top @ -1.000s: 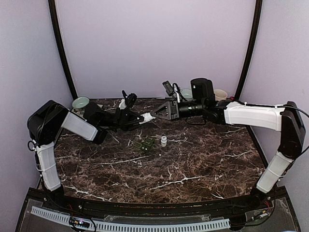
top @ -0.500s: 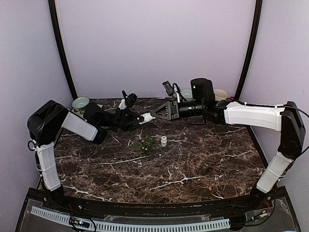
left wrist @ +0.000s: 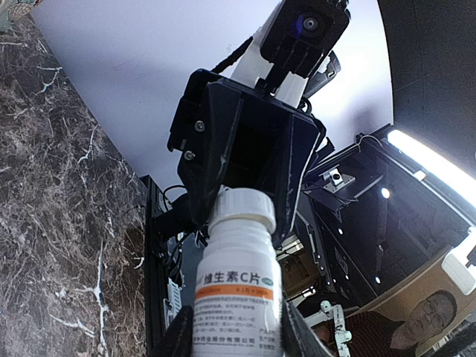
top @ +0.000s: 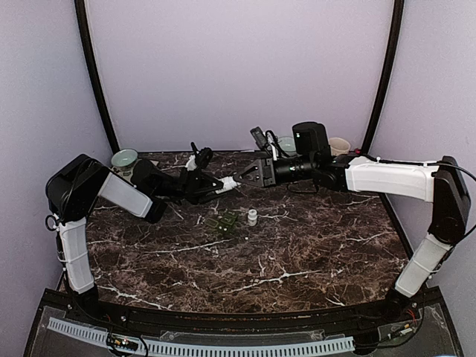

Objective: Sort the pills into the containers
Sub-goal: Close the lid of the pill bottle on the pill bottle.

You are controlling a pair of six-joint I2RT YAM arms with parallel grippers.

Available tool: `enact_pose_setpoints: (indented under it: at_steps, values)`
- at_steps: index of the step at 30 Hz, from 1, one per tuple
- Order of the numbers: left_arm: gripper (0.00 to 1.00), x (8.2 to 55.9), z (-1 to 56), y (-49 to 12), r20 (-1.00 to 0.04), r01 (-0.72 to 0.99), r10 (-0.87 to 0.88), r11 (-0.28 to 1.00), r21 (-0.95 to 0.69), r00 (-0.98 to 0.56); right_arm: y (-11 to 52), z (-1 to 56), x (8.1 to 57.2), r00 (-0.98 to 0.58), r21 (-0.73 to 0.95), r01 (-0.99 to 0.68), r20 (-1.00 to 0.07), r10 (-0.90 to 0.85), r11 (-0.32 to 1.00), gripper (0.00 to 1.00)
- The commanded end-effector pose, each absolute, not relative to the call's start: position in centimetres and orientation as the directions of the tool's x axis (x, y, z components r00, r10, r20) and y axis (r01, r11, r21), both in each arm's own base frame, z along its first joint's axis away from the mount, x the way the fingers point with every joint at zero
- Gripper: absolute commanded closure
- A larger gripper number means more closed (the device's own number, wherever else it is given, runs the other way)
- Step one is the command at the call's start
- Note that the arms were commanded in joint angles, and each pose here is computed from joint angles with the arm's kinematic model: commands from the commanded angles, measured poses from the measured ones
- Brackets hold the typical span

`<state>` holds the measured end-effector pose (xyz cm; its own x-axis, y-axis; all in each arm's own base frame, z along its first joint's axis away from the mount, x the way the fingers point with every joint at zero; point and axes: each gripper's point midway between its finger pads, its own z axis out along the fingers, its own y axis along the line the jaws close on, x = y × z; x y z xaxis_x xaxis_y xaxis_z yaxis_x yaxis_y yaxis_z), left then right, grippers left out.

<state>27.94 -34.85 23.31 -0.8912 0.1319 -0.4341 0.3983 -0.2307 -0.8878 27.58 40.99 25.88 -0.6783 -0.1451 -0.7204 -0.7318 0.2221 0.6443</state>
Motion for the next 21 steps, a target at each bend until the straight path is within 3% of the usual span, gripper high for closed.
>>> enact_pose_setpoints:
  at_steps: [1, 21]
  values:
    - [0.82, 27.7, 25.6, -35.3, -0.518, 0.478, 0.071, -0.295, -0.827, -0.853, 42.5, 28.2, 24.5, -0.605, 0.595, -0.796, -0.779, -0.164, 0.112, 1.00]
    - [0.82, 27.7, 25.7, -35.2, -0.516, 0.477, 0.070, -0.296, -0.828, -0.853, 42.1, 29.3, 23.8, -0.598, 0.594, -0.801, -0.791, -0.129, 0.068, 1.00]
